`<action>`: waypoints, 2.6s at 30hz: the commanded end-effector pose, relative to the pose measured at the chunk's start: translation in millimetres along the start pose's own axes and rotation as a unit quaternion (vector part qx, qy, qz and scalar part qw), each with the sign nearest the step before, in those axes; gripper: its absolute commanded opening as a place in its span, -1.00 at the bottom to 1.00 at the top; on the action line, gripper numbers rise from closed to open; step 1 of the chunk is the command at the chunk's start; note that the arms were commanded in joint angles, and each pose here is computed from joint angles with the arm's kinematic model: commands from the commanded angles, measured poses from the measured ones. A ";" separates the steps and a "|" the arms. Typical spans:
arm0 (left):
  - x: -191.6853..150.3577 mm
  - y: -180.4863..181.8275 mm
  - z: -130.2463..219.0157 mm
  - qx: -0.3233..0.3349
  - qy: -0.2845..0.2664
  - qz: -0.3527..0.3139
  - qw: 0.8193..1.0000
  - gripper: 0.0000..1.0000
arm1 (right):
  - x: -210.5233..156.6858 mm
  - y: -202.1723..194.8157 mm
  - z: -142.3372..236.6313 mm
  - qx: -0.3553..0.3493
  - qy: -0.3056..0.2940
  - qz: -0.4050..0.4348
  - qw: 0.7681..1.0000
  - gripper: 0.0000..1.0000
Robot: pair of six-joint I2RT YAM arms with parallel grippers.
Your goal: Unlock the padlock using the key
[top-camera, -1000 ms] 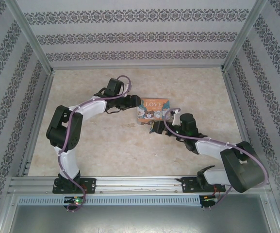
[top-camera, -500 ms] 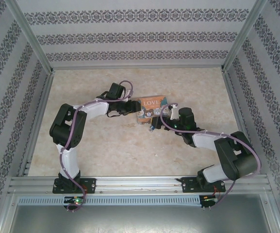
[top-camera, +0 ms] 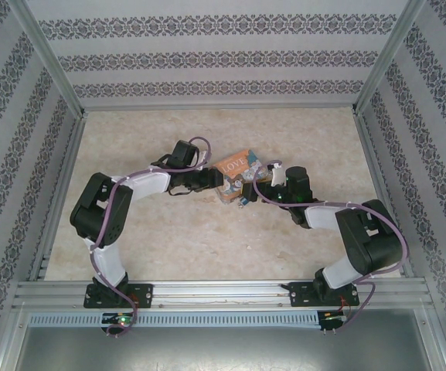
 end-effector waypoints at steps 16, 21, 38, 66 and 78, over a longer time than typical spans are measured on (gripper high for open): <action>11.1 -62.0 37.8 -0.067 -0.029 -0.017 0.997 -0.10 | -25.0 11.9 21.6 0.050 0.008 -0.036 0.998 0.61; 13.0 -75.5 29.1 -0.085 -0.012 -0.022 0.996 -0.25 | -24.9 8.0 12.3 0.059 -0.001 -0.047 0.997 0.51; 22.3 -70.8 -11.6 -0.074 0.026 -0.019 0.997 -0.43 | -29.7 -4.4 -18.5 0.075 0.001 -0.059 0.995 0.38; 18.0 -42.7 -27.9 -0.021 0.039 -0.016 0.999 -0.46 | -35.8 11.3 -17.5 0.112 0.019 -0.054 0.992 0.08; 20.0 -44.2 -26.1 -0.018 0.037 -0.021 0.999 -0.46 | -37.4 8.4 -15.9 0.099 0.021 -0.055 0.993 -0.12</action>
Point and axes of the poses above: each hand's point on the last joint's axis, 136 mm out from that joint toward the fingers, its own z axis back along the fingers, its own y axis along the line the jaws close on, x = y × z, the point moved 3 cm from there along z, back along the fingers, and after that the axes turned 5 degrees about z, right-handed, at the moved point
